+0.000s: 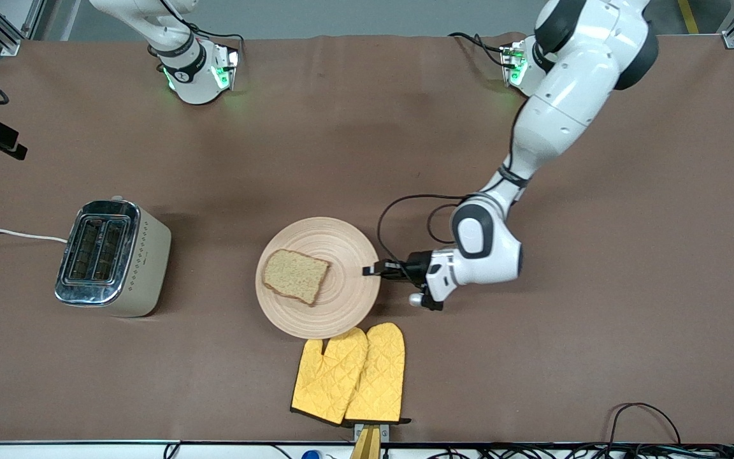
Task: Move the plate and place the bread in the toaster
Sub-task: 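Slide the plate with the left gripper toward the toaster, then release the plate and withdraw the left gripper while the right gripper approaches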
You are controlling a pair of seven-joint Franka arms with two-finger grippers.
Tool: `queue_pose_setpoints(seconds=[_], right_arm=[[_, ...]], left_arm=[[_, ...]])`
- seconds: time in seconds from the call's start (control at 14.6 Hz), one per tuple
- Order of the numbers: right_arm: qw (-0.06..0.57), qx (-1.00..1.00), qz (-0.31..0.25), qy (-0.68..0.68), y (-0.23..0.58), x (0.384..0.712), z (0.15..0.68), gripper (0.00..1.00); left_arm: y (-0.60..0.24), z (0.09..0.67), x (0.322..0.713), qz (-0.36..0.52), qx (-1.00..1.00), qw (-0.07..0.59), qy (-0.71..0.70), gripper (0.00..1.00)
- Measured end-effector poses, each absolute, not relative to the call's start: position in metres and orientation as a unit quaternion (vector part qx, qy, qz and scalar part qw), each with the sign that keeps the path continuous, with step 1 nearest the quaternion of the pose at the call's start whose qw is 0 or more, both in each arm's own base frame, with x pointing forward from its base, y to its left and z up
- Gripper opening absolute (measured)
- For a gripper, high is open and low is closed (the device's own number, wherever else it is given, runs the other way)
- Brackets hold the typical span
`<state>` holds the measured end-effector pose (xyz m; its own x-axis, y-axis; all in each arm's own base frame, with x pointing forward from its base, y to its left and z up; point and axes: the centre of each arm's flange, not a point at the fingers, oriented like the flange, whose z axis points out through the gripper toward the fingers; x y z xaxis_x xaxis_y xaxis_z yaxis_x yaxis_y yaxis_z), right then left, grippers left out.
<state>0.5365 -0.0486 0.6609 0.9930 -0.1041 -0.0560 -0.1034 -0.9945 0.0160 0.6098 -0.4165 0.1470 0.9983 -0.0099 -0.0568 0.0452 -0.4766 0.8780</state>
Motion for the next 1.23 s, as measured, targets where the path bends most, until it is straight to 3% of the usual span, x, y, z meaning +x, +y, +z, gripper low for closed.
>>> queue_pose_setpoints(seconds=[0.41,1.03,1.23], right_arm=[[0.007,0.998,-0.029,-0.052,-0.049,0.537,0.661,1.0],[0.007,0.998,-0.029,-0.05,-0.047,0.537,0.661,1.0],[0.007,0.998,-0.029,-0.05,-0.047,0.537,0.661,1.0]], left_arm=[[-0.472,0.119,0.574,-0.043,0.845,0.529,0.061,0.12],[-0.475,0.115,0.572,-0.043,0.846,0.528,0.062,0.14],[-0.468,0.12,0.583,-0.03,0.848,0.526,0.061,0.41]])
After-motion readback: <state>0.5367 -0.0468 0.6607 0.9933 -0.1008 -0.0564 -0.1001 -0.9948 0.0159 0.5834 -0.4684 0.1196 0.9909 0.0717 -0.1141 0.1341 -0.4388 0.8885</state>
